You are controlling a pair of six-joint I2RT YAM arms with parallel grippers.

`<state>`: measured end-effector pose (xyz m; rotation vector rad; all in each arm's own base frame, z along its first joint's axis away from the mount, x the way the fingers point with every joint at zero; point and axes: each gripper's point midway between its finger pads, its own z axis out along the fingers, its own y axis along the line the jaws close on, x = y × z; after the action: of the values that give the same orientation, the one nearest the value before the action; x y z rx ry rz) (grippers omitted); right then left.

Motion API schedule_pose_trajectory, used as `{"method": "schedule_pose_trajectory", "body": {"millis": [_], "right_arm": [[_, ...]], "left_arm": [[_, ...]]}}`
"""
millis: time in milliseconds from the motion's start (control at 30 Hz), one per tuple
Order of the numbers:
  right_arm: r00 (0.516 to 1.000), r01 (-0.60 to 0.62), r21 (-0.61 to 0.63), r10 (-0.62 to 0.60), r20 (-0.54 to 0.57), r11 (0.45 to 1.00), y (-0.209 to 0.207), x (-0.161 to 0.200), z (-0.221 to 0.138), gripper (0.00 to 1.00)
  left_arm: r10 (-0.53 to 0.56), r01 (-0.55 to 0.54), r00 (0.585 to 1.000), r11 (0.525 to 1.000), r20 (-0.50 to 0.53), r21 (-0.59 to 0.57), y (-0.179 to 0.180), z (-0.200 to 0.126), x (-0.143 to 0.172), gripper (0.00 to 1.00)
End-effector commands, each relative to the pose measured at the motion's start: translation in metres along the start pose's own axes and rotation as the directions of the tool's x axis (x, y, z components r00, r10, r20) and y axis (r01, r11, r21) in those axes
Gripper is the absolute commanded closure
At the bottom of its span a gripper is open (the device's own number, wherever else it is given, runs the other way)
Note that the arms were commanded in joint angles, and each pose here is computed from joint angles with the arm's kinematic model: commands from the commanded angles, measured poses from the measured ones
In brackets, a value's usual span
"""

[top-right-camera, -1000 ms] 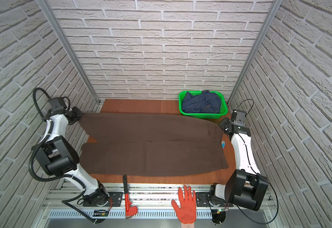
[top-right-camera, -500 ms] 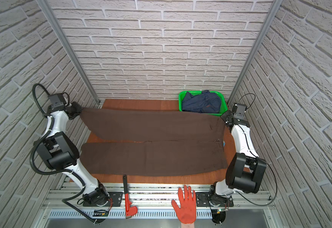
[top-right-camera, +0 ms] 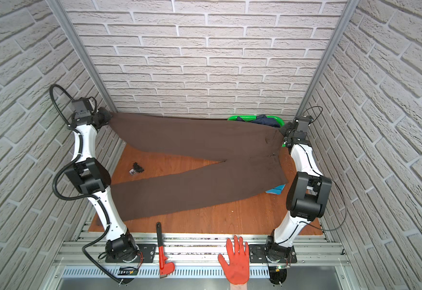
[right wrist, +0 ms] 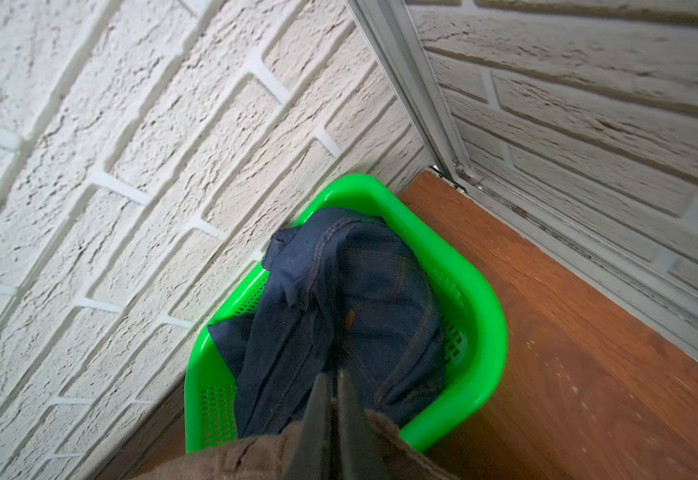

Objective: Fold and stack the trousers
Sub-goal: Fold the trousers at the center of the table.

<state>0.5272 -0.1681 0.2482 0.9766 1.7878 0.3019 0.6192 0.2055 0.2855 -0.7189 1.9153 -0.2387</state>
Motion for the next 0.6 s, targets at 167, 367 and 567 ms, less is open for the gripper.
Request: {"method": "schedule_pose_trajectory", "body": {"millis": [167, 367, 567], "right_arm": [[0.990, 0.049, -0.040, -0.043, 0.135, 0.998, 0.014, -0.030, -0.009, 0.94], [0.992, 0.066, 0.087, -0.075, 0.103, 0.994, -0.034, -0.008, -0.023, 0.95], [0.995, 0.097, 0.178, -0.099, 0.001, 0.979, -0.071, 0.014, -0.038, 0.94]], "left_arm": [[-0.027, 0.028, 0.999, 0.999, 0.026, -0.027, 0.013, -0.019, 0.005, 1.00], [-0.106, 0.111, 0.987, 0.993, 0.117, -0.033, 0.049, -0.088, 0.017, 1.00], [-0.180, 0.191, 0.973, 0.979, 0.142, -0.068, 0.094, -0.133, 0.053, 1.00]]}}
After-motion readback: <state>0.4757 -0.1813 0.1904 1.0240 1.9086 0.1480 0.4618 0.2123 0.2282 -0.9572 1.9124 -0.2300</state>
